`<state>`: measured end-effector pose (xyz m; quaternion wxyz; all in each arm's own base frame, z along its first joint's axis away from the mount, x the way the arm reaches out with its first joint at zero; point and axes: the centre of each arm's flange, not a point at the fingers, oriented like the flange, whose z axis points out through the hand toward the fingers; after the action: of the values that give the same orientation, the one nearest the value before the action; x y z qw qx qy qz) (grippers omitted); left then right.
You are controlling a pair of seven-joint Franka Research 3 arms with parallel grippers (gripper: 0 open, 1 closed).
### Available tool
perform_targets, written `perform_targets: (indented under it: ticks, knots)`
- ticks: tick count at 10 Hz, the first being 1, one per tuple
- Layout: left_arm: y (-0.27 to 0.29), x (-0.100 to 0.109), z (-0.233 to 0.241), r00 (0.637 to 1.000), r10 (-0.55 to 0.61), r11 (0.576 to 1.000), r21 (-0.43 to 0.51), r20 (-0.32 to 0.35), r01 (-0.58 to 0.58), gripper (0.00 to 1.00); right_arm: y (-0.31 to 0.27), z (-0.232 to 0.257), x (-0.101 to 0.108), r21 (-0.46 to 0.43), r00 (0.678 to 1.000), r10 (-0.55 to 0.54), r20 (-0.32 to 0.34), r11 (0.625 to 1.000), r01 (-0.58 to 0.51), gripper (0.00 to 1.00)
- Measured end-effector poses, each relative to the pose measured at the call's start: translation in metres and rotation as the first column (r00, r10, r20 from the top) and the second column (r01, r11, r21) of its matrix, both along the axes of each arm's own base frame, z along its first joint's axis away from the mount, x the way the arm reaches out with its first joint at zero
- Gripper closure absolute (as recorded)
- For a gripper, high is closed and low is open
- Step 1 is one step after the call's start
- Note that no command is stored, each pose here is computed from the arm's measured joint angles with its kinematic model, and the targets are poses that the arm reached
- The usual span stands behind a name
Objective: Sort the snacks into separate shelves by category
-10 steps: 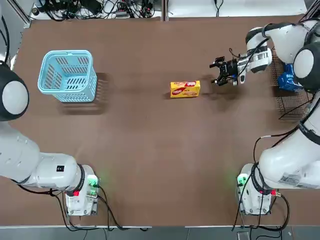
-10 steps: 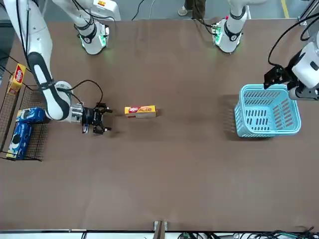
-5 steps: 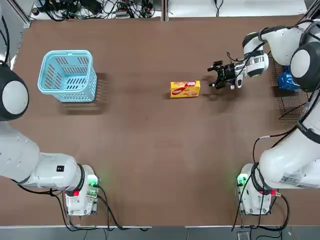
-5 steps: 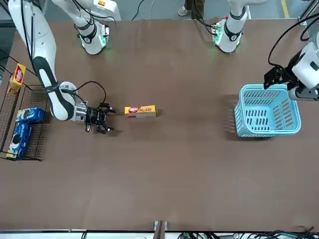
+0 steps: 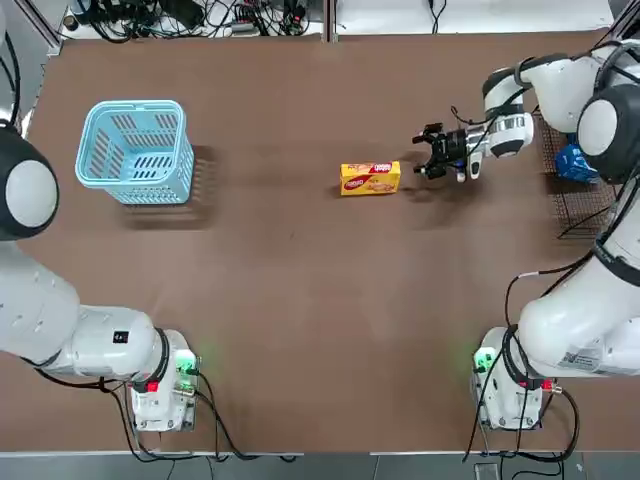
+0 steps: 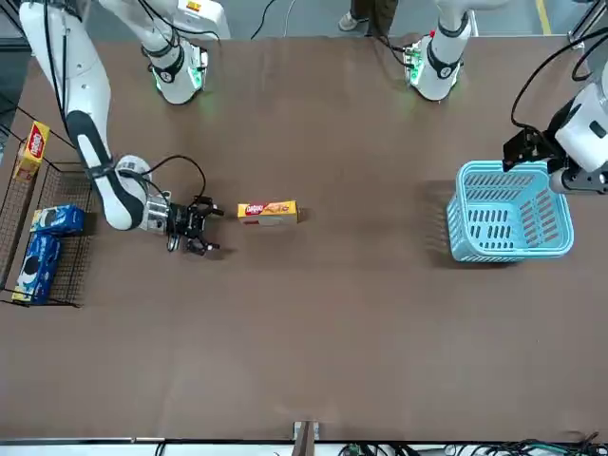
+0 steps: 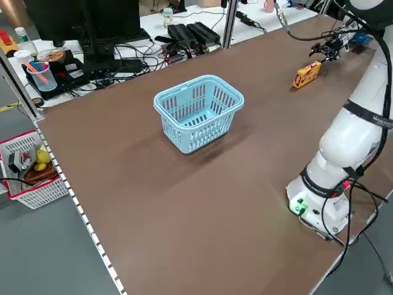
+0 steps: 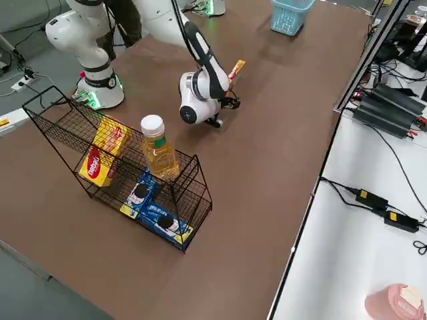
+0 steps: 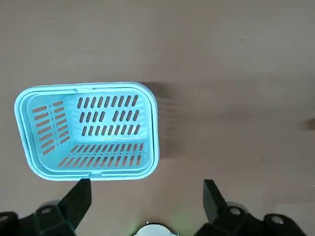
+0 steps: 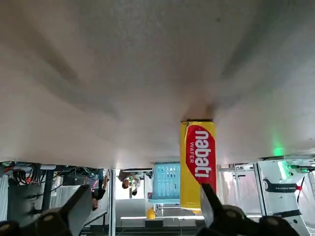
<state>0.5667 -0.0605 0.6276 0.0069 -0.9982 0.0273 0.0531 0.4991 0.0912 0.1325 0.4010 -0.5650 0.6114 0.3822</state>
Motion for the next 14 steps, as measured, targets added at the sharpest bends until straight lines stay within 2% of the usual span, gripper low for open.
perform_targets:
  ticks: [14]
  knots:
    - [0.002,0.001,-0.001,1.000,0.003,1.000,0.000,-0.003,-0.003,0.00,0.051,-0.007,-0.018,-0.004,0.995,0.095,0.036,0.995,-0.095,0.03]
